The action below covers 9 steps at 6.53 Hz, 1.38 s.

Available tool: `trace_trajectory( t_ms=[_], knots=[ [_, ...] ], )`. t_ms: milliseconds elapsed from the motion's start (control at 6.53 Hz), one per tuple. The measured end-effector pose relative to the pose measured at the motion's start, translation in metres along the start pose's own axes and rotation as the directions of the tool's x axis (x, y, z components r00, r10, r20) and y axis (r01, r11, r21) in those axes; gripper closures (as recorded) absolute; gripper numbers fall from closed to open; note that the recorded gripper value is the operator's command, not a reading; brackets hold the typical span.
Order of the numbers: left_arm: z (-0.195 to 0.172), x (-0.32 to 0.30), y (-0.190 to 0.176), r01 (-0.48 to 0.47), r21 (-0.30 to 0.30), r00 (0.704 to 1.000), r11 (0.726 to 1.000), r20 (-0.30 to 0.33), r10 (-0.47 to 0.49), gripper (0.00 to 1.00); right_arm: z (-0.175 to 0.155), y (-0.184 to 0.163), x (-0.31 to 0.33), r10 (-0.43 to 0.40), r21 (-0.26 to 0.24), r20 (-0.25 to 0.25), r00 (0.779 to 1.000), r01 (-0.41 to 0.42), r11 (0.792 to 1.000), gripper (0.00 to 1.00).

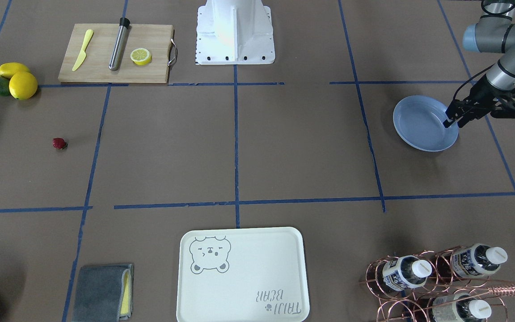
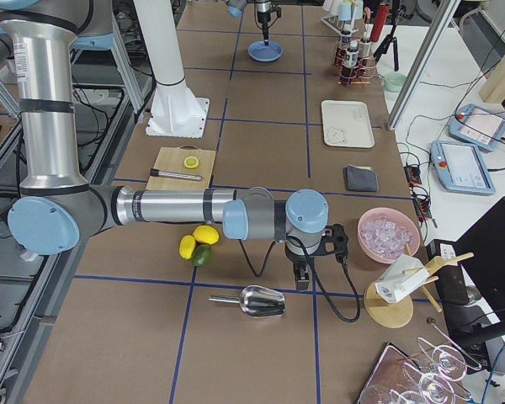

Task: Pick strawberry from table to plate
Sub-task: 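Lower the left gripper to the rim of the light blue plate and grasp it, then slide the plate to table center with left gripper while right arm moves in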

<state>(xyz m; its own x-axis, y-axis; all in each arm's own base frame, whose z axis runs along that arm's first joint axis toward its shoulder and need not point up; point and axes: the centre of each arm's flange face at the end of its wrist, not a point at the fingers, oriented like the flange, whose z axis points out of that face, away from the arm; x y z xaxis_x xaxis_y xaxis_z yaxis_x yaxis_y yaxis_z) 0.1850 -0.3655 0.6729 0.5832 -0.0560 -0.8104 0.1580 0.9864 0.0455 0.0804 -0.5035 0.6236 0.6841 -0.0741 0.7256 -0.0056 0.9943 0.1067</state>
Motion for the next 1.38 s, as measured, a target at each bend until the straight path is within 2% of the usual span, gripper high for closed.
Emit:
trace_trajectory(
  t_ms=[153, 613, 919, 1072, 1378],
  knots=[
    [0.001, 0.0, 0.001, -0.005, -0.003, 1.0, 1.0, 0.001, 0.005, 1.0, 0.0, 0.0, 0.0, 0.0, 0.0, 0.0, 1.0, 0.0, 1.0, 0.0],
    [-0.001, -0.014, 0.011, -0.079, -0.007, 0.996, 0.997, -0.039, 0.078, 1.0, 0.0, 0.0, 0.0, 0.0, 0.0, 0.0, 1.0, 0.0, 1.0, 0.0],
    [-0.037, -0.013, 0.01, -0.076, -0.06, 0.985, 0.995, -0.157, 0.066, 1.0, 0.0, 0.0, -0.001, 0.002, 0.0, 0.005, 1.0, -0.002, 1.0, 0.0],
    [-0.064, -0.008, 0.001, -0.069, -0.051, 0.975, 0.996, -0.213, 0.056, 1.0, 0.0, 0.0, -0.001, 0.002, 0.0, 0.016, 1.0, -0.002, 1.0, 0.0],
    [-0.089, 0.021, -0.018, -0.063, -0.034, 0.962, 0.997, -0.268, 0.052, 1.0, -0.006, -0.004, -0.01, -0.006, 0.011, 0.034, 0.999, 0.006, 1.0, 0.0]
  ],
)
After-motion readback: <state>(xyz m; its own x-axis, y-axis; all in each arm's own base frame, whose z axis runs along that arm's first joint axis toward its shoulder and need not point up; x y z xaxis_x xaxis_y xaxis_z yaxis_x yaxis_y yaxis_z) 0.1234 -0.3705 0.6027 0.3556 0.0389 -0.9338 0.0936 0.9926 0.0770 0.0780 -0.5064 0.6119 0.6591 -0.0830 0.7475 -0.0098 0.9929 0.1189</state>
